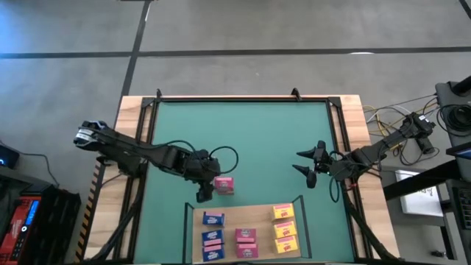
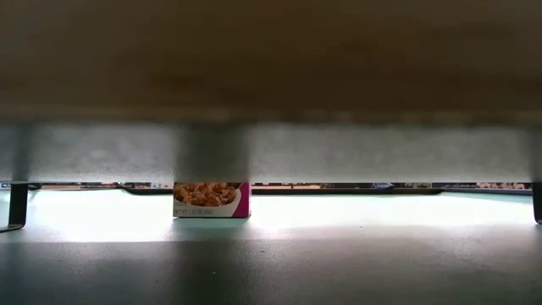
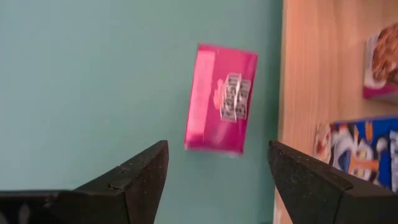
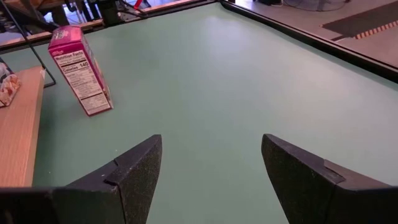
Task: Stack cereal on shelf
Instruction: Put the violet cereal box on the shelf aligned with the other violet cereal boxes
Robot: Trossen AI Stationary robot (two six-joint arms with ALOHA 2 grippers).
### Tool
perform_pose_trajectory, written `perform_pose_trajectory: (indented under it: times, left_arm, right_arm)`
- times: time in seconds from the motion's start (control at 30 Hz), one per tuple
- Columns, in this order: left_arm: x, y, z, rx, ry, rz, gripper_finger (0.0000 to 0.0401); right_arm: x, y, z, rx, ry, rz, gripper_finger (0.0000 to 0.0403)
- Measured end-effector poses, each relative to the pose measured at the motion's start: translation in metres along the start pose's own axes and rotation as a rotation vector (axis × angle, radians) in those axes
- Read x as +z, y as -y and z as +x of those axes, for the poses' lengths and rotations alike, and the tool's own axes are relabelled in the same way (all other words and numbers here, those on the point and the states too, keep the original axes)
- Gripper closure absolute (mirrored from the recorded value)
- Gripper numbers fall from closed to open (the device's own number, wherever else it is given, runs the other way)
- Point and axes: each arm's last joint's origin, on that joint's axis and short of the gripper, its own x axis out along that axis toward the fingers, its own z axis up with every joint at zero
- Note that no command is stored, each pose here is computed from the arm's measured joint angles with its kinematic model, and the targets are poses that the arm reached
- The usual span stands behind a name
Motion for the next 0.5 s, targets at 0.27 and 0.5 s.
perform_pose_trajectory:
  times: [0.27,0.5]
  left_arm:
    - [-0.002,-0.006,-0.026,0.142,-0.141,-0.099,0.0144]
    - [-0.004,-0.006,-0.036,0.176,-0.194,-0.117,0.0144]
  right_arm:
    - [0.000,0.000,0.000,0.000,0.000,0.000,0.0138]
    - [0.000,0.000,0.000,0.000,0.000,-0.001,0.0138]
